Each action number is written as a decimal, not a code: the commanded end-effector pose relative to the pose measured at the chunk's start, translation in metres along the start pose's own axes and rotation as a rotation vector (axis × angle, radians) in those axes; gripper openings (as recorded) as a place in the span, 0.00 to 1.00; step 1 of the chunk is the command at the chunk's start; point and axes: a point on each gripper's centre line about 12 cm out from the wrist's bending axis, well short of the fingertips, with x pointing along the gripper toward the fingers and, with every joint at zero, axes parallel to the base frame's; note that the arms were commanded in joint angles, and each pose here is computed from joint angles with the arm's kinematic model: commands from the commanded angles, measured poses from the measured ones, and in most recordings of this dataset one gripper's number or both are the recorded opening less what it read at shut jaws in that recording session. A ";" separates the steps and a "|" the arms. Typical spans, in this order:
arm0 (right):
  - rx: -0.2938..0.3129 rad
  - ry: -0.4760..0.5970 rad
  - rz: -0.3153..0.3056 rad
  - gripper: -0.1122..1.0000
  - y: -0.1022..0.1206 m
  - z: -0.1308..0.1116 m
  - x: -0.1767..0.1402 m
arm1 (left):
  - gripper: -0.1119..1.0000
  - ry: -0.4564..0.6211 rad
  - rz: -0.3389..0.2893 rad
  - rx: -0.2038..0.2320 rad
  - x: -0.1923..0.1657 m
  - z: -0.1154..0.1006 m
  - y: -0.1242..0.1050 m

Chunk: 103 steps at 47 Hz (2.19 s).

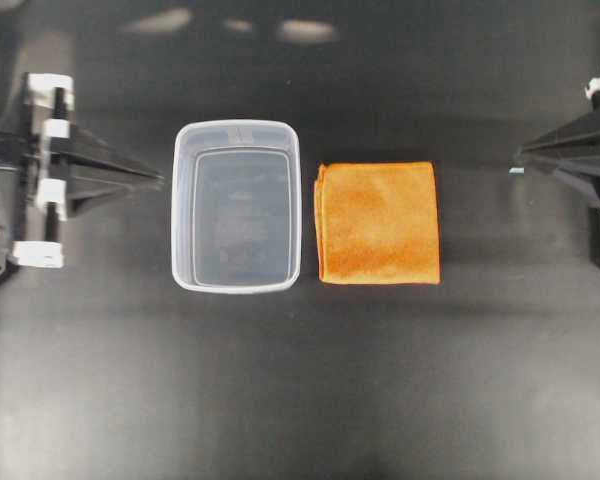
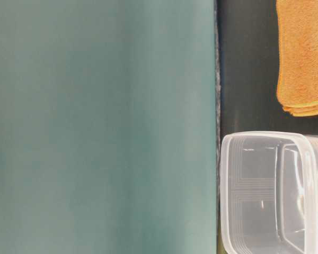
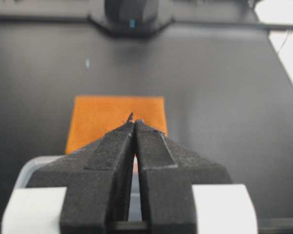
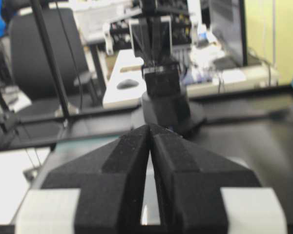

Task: Place the orange towel into the container with the left arm.
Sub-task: 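Move the left gripper inward over the clear plastic container, then reach the left gripper past the container and lower onto the orange towel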

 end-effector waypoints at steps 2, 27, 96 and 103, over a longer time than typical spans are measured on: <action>0.004 0.041 -0.018 0.11 -0.002 0.001 0.000 | 0.10 0.009 0.000 0.002 0.015 0.017 -0.001; 0.013 0.077 -0.025 0.79 -0.002 0.004 -0.014 | 0.21 0.243 0.031 -0.005 0.107 0.021 0.007; 0.012 -0.056 -0.005 0.78 0.003 0.034 -0.050 | 0.90 0.926 0.007 0.144 0.317 -0.132 0.031; 0.009 -0.053 -0.005 0.78 0.002 0.034 -0.049 | 0.89 0.937 0.004 0.144 0.318 -0.137 0.029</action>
